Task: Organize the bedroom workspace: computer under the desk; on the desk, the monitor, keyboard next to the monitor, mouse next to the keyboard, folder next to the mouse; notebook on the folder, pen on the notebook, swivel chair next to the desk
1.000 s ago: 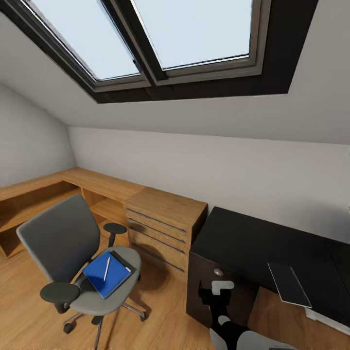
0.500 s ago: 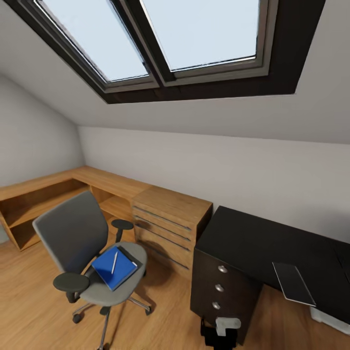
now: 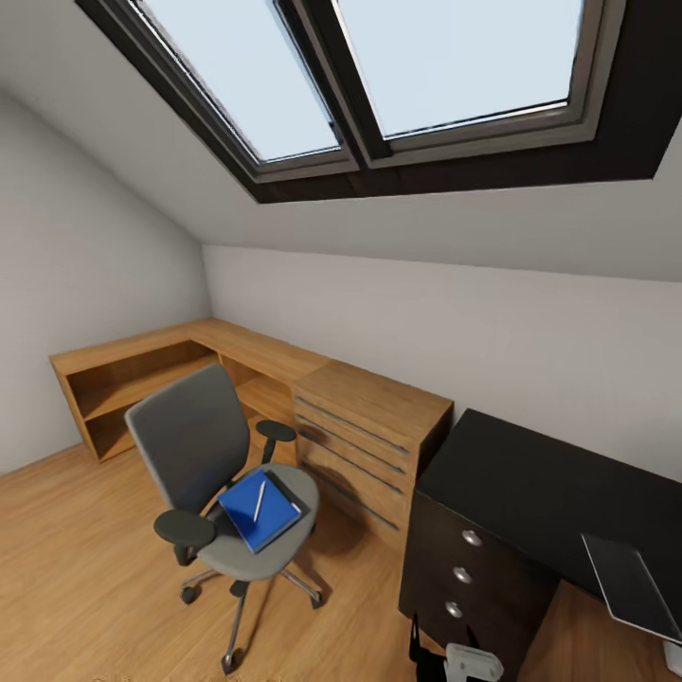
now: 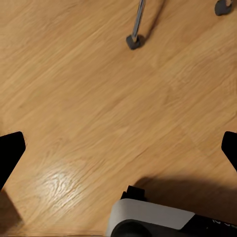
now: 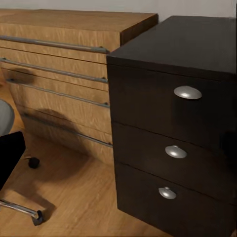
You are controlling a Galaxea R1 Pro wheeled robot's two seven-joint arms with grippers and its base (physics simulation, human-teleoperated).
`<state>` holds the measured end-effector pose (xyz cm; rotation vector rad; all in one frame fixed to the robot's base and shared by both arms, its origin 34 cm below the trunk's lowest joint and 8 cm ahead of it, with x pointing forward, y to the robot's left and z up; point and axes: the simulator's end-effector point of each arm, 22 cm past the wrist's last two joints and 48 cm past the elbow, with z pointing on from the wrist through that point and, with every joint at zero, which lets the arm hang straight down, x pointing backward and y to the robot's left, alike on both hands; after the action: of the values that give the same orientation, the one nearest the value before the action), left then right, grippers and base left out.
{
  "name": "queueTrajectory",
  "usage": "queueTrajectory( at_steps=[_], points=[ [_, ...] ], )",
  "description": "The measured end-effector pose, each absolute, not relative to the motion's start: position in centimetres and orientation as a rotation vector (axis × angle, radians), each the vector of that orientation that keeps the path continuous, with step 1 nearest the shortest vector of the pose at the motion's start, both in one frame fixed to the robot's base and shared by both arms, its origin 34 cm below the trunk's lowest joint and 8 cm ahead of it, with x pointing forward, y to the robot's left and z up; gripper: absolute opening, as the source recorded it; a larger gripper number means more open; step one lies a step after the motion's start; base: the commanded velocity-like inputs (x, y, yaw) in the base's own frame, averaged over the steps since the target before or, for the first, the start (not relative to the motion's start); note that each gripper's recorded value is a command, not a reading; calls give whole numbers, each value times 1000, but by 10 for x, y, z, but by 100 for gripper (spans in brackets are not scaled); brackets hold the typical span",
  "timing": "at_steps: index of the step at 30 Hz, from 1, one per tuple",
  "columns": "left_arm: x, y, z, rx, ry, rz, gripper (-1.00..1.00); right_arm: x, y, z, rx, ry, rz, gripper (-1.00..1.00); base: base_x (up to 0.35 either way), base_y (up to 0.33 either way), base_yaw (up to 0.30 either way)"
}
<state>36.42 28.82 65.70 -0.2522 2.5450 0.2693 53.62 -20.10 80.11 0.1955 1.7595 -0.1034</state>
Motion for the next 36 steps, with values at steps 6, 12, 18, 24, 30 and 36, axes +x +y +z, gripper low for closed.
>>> queueTrajectory(
  at_steps=[6,12,18,24,30,36],
  points=[
    [365,289,658,-254,2540,269,100,535,-209,802,216,1753,-132,100,0,0,286],
    [379,290,668,-255,2461,266,100,535,-209,802,222,1752,-138,100,0,1,286],
    [392,292,681,-263,2357,262,100,534,-209,801,221,1756,-137,100,64,198,286],
    [392,293,681,-263,2351,263,100,533,-209,801,220,1756,-137,100,161,250,286],
    [392,293,682,-266,2349,263,100,533,-209,801,217,1757,-136,100,200,237,287],
    [391,296,681,-292,2348,270,100,533,-209,800,215,1759,-135,100,90,172,287]
  ],
)
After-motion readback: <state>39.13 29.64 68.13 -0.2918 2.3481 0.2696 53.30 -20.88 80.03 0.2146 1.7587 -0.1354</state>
